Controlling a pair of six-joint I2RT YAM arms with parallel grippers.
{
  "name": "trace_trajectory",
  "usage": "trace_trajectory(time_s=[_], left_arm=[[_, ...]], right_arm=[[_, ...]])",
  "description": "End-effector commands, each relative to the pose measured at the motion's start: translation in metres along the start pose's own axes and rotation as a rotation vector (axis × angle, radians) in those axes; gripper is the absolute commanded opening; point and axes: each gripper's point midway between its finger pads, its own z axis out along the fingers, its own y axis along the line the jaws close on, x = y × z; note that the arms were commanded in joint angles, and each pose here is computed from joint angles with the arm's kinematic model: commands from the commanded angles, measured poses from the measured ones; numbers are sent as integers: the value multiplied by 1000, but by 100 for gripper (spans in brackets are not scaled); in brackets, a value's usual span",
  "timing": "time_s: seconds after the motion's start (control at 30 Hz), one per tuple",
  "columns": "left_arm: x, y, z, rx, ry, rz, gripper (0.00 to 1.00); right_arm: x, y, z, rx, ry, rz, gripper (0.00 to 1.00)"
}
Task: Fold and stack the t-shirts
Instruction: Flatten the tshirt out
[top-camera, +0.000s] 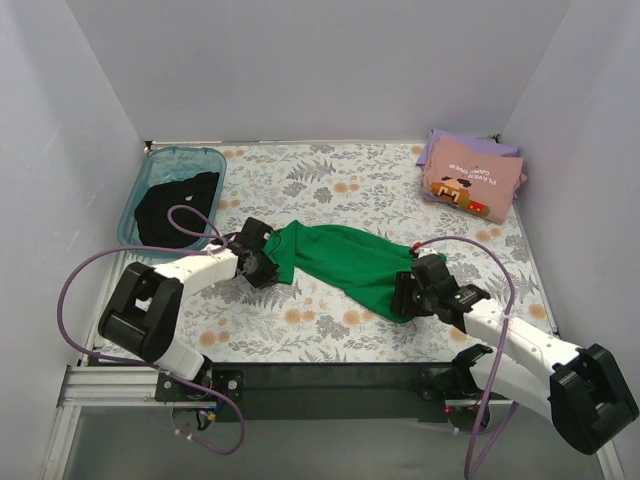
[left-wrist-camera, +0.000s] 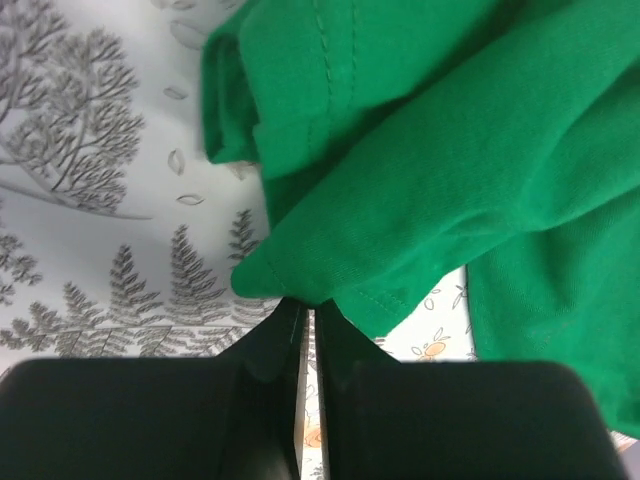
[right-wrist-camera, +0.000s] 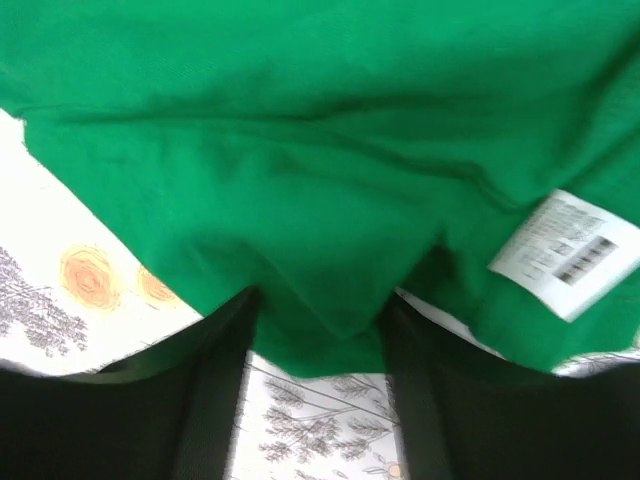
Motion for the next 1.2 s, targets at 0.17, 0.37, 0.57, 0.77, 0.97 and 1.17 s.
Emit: trace_trajectory(time_s=[0.17, 0.37, 0.57, 0.77, 0.97, 1.17], left_arm=[[-22, 17, -14, -44, -139, -12, 0], [-53, -8, -85, 146, -309, -42, 0], [-81, -25, -175, 297, -445, -100, 0], [-108, -50, -300, 557, -583, -176, 0], [-117, -58, -414, 784, -678, -186, 0], [-124, -72, -459, 876, -722, -165, 0]], right_arm=[[-13, 1, 3, 58, -58, -31, 1], [-86, 27, -56, -10, -326, -37, 1], [-155, 38, -170, -65, -666, -7, 1], [-205, 57, -299, -180, -940, -4, 1], [-231, 76, -413, -284, -1121, -81, 1], [-251, 87, -469, -309, -1221, -127, 1]])
